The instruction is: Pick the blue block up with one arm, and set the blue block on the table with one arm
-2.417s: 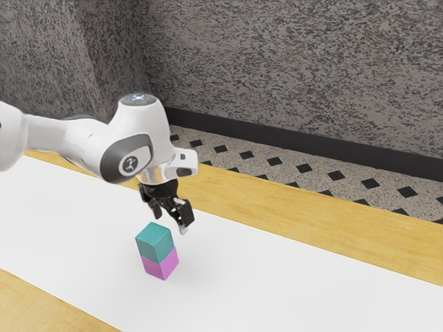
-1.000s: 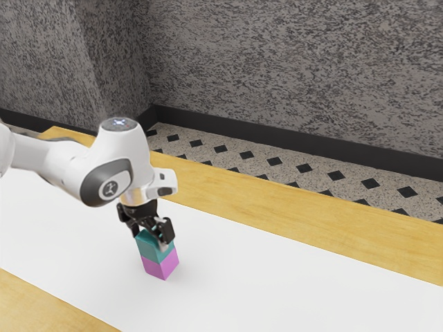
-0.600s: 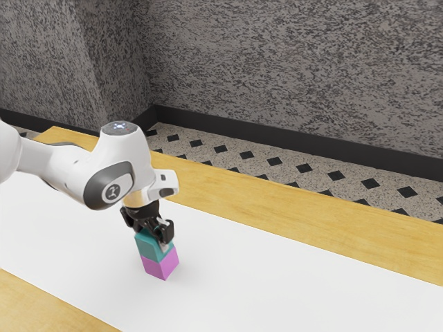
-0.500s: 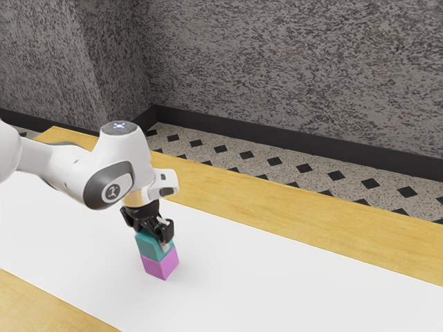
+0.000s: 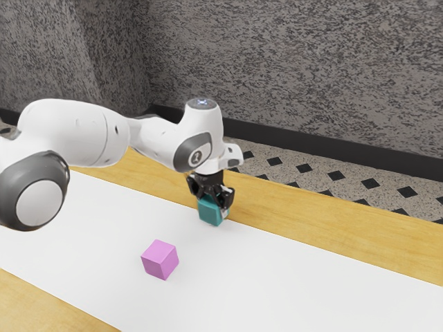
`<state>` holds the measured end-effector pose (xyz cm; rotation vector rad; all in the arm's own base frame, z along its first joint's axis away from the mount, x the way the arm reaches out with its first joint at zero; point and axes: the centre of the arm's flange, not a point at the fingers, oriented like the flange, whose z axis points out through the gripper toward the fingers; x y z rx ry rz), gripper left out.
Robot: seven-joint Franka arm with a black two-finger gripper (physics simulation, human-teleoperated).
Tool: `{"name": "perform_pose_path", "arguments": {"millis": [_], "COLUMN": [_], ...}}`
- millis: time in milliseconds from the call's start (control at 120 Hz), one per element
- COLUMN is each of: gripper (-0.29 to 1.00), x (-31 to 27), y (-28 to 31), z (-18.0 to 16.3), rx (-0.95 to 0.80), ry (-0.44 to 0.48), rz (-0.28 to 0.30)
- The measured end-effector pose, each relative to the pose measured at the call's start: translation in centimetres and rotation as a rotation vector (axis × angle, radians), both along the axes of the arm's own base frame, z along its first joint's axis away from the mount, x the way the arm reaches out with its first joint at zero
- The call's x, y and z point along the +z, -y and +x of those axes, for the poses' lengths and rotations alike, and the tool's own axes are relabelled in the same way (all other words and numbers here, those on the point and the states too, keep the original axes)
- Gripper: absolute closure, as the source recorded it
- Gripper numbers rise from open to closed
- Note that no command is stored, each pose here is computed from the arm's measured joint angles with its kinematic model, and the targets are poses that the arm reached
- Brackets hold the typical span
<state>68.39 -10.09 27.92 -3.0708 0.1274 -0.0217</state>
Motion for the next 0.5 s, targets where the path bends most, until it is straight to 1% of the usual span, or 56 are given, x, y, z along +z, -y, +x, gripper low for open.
{"name": "perform_pose_path", "arguments": {"millis": [42,217,250,308,342,425,500], "gripper": [0.28,0.15,0.13,0.1,0.09,0.07,0.06], "x": [-0.2,-0.1,2.1,9.0,11.4,14.6,15.7], "y": [0.1,0.5,0.5,0.2,0.0,0.3,0.6], "z": [-0.1,-0.3,-0.4,-1.0,-1.4,-2.4,-2.8], "rx": [-0.004,-0.027,-0.031,-0.036,-0.04,-0.055,-0.067], "ry": [-0.01,-0.03,-0.004,0.08,0.109,0.138,0.138], "rz": [-0.004,-0.015,-0.021,-0.039,-0.044,-0.053,-0.055]}}
